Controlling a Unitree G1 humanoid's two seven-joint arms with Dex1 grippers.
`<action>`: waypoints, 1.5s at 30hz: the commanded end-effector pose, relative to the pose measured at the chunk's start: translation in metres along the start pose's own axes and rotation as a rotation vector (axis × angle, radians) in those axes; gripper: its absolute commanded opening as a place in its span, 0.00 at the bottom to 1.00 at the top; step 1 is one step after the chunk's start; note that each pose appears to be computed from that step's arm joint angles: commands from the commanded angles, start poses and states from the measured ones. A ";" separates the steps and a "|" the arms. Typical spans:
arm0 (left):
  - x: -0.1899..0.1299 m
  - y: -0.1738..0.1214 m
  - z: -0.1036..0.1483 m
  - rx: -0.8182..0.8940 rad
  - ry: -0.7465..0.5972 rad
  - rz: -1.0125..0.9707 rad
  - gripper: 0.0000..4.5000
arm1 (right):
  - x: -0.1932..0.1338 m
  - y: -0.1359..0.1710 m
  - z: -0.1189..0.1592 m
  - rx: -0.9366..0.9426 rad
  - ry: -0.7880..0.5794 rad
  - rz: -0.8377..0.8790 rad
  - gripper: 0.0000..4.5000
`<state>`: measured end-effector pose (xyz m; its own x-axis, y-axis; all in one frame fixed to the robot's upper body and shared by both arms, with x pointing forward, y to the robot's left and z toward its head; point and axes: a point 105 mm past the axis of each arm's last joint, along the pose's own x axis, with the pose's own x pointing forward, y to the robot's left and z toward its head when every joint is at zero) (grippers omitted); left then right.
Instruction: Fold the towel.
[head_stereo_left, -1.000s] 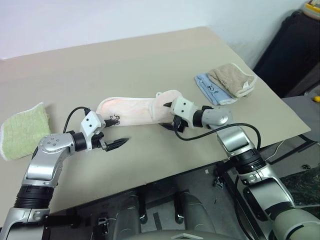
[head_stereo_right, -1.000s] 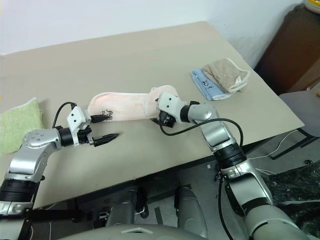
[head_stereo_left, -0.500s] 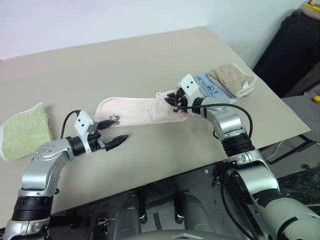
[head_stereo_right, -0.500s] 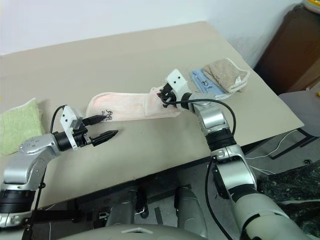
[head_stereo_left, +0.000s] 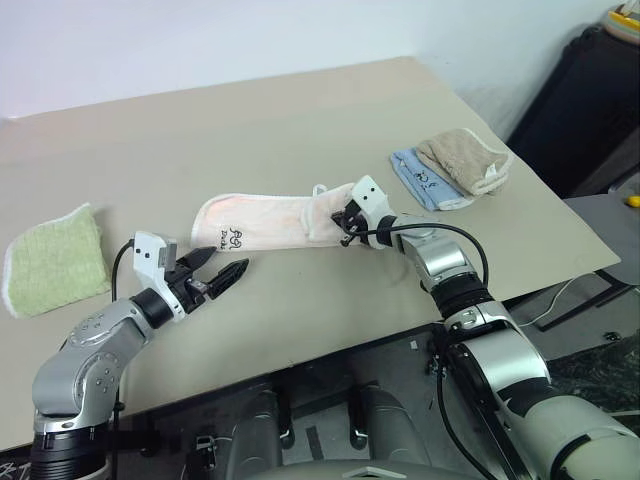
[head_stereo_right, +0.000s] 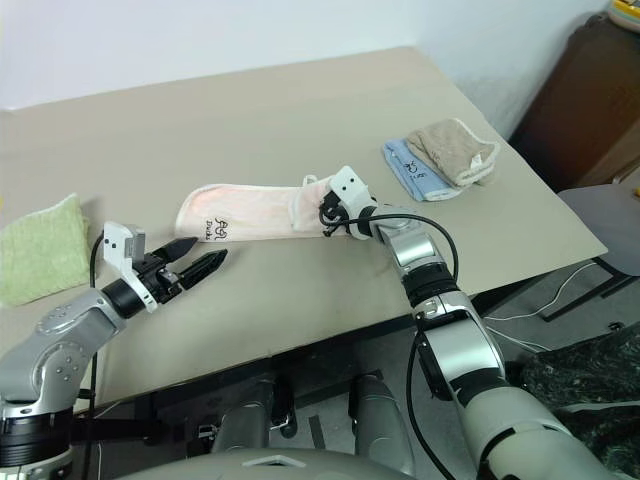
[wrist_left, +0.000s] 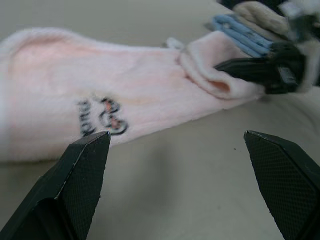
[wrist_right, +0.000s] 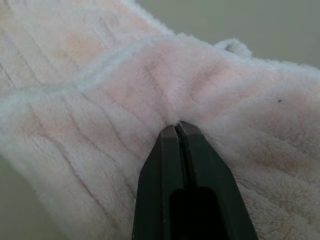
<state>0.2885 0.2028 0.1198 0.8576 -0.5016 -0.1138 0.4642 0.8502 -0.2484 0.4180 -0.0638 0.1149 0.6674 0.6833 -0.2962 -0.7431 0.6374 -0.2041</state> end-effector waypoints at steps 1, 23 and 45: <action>0.000 0.011 0.008 -0.094 -0.052 0.137 1.00 | -0.022 -0.003 0.057 -0.094 -0.192 0.020 0.01; 0.066 0.041 -0.010 -0.805 -0.010 0.327 1.00 | -0.074 0.022 0.097 -0.233 -0.299 0.056 0.01; 0.077 0.037 0.020 -0.771 -0.112 0.229 0.00 | -0.082 0.056 0.066 -0.174 -0.220 0.129 0.00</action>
<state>0.3748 0.1949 0.1041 0.9313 -0.2883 -0.2228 -0.0260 0.5574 -0.8298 0.3311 -0.0637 0.1818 0.5583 0.8160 -0.1498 -0.8082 0.4940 -0.3207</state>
